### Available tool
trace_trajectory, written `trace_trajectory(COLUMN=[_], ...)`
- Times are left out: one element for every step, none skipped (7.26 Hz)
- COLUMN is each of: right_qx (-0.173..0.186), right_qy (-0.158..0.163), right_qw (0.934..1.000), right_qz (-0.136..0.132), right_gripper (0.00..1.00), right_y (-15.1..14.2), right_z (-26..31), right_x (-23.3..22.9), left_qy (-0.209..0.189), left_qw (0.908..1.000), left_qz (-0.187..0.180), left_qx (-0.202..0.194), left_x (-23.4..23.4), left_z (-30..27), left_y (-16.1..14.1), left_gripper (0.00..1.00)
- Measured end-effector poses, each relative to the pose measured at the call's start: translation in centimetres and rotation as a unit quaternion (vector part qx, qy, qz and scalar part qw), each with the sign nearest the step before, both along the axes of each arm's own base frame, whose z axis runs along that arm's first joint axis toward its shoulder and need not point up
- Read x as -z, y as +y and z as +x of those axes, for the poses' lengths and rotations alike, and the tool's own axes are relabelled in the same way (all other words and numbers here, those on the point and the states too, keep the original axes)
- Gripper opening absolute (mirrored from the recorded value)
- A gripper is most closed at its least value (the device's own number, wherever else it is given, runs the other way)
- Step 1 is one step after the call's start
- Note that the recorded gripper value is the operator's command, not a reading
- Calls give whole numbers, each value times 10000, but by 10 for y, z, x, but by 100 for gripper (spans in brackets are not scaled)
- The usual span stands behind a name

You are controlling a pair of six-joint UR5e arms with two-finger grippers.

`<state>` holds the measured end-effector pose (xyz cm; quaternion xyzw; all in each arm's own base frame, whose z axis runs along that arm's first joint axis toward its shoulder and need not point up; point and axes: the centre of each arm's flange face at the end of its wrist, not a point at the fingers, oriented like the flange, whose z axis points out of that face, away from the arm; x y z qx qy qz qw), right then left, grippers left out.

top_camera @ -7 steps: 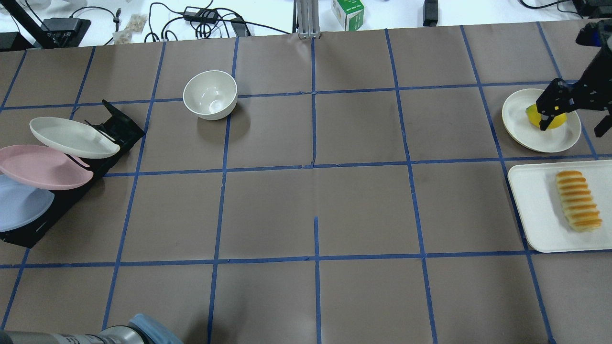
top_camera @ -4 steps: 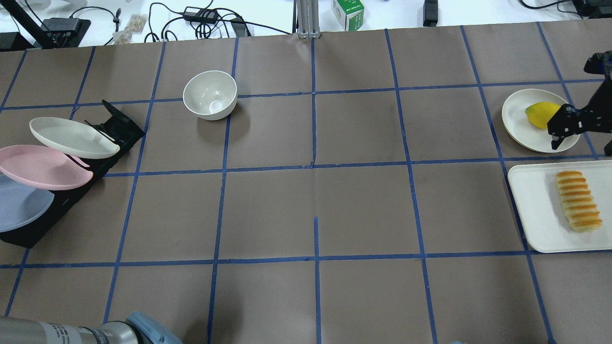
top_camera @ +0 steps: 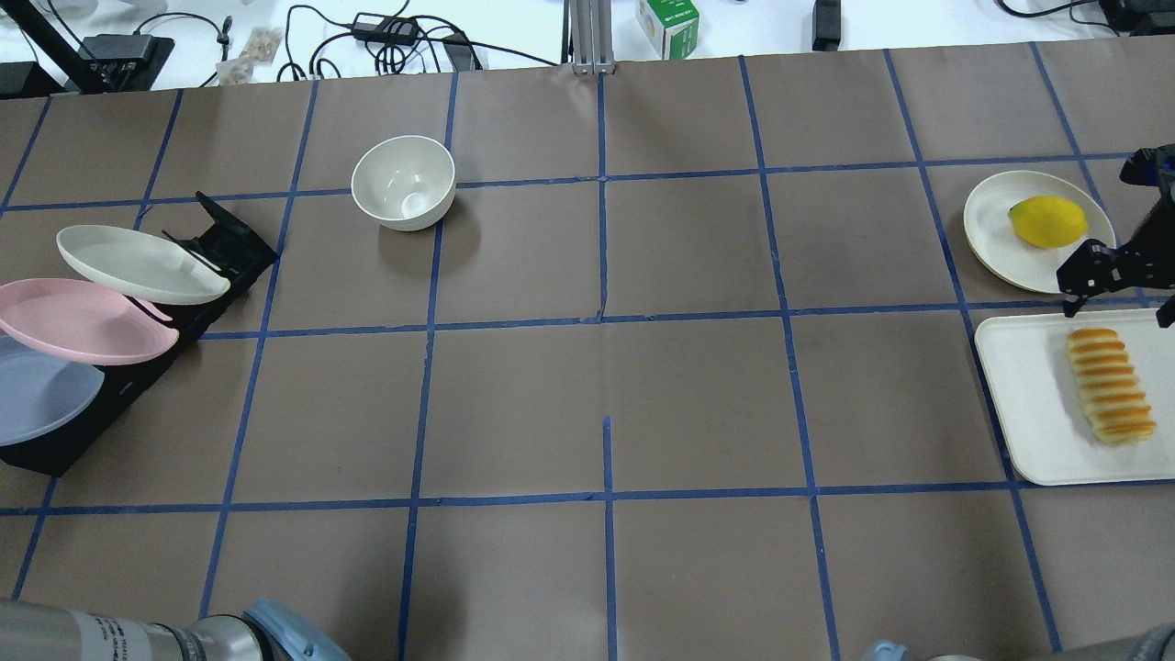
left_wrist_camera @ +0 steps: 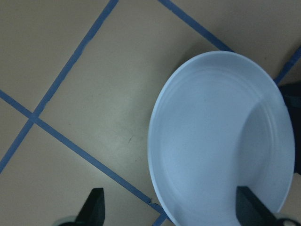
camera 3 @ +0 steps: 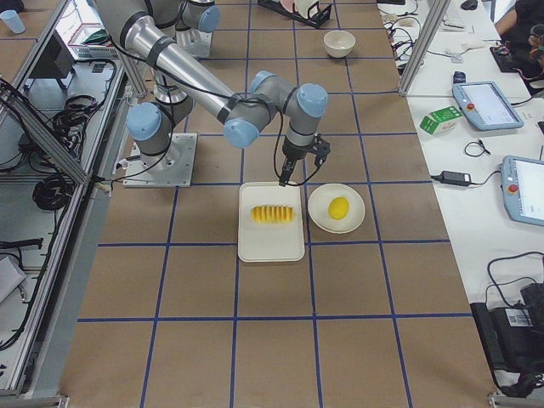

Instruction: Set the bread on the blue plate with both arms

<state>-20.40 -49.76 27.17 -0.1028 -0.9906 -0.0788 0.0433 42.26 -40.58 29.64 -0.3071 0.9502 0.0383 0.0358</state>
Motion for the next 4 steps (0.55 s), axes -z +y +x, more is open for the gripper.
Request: trace_trajectory(right_qx=[-99, -170, -202, -244], right_qy=[-90, -180, -229, -238], right_qw=[9999, 9996, 9994, 9993], right_qz=[72, 142, 179, 177], right_gripper=[100, 100, 100, 100], right_y=[5, 10, 13, 16], right_z=[-16, -28, -32, -33], right_x=[11, 22, 32, 42], left_qy=[35, 44, 42, 45], left_qw=[10000, 10000, 10000, 10000], left_qz=[52, 64, 59, 59], left_qx=[2, -5, -18, -20], left_x=[9, 16, 21, 25], left_z=[3, 5, 7, 8], left_y=[-1, -3, -4, -5], left_gripper=[82, 79, 47, 16])
